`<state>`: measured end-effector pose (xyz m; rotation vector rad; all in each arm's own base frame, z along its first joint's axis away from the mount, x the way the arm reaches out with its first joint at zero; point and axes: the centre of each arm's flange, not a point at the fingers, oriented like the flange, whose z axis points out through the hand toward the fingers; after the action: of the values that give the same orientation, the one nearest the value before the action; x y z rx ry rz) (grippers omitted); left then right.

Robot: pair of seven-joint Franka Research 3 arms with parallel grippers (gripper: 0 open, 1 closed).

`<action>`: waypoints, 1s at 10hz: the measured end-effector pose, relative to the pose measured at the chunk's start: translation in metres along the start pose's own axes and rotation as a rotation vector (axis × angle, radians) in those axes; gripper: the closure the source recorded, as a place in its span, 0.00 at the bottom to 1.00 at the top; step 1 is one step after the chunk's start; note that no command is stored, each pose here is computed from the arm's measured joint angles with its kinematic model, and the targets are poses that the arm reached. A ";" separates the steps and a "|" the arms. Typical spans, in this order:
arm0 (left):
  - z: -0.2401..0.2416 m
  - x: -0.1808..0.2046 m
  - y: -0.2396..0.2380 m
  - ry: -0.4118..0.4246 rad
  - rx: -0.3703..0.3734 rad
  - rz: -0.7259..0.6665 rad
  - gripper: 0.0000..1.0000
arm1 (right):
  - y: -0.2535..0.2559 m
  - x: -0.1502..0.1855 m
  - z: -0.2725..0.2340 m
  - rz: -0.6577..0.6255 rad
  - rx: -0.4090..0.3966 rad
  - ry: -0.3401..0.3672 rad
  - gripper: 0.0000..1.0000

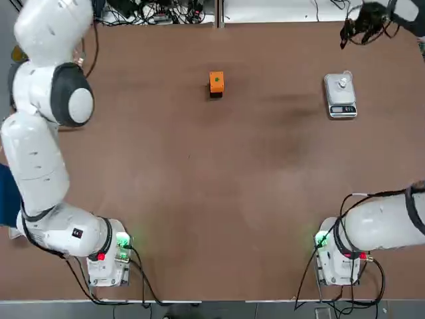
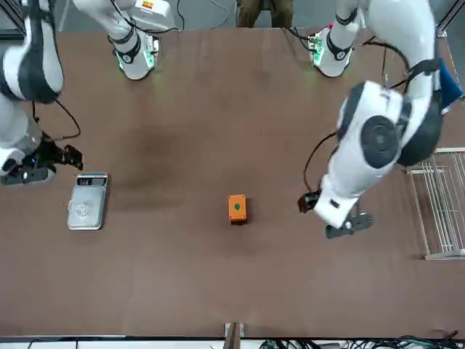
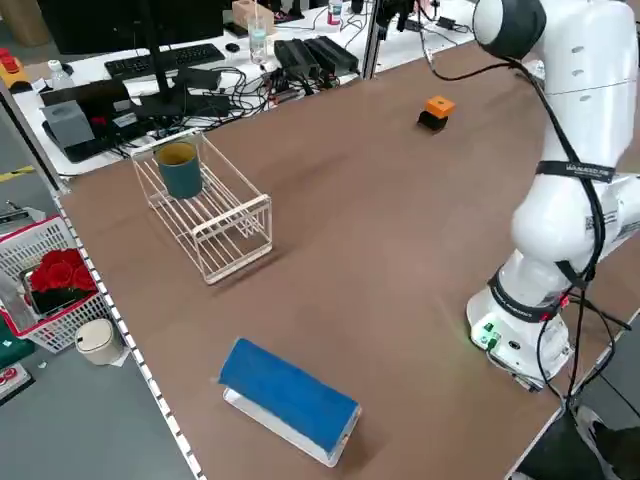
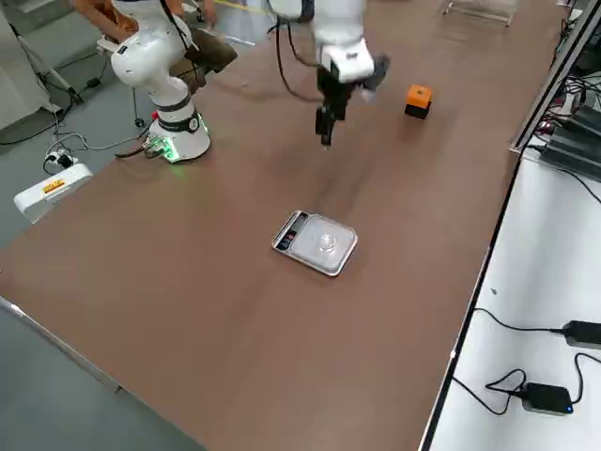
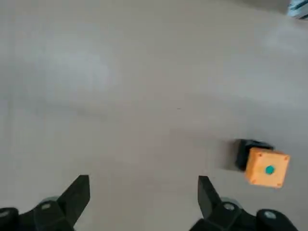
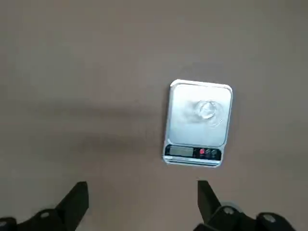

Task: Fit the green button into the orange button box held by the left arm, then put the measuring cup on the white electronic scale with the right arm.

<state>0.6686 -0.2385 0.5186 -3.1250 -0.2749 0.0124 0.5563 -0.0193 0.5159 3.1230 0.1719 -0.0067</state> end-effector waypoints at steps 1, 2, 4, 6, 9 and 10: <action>-0.020 0.001 -0.021 0.007 -0.002 -0.002 0.01 | -0.012 -0.004 -0.039 -0.002 0.001 -0.003 0.00; -0.040 0.001 -0.045 0.008 -0.013 0.022 0.01 | -0.018 -0.007 -0.073 -0.003 0.001 -0.001 0.00; -0.076 -0.007 -0.104 0.001 -0.035 0.106 0.01 | -0.017 -0.011 -0.110 0.003 -0.001 0.017 0.00; -0.108 -0.036 -0.147 0.010 -0.032 0.153 0.00 | -0.003 -0.009 -0.108 0.034 0.025 0.015 0.00; -0.144 -0.080 -0.193 0.018 -0.007 0.205 0.00 | 0.008 0.007 -0.101 0.080 0.033 0.018 0.00; -0.150 -0.085 -0.203 0.020 -0.005 0.210 0.00 | 0.008 0.014 -0.105 0.091 0.030 0.029 0.00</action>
<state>0.5503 -0.0540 0.6704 -3.1405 0.0545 -0.0187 0.5711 -0.0241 0.6208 3.1587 0.0303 0.0367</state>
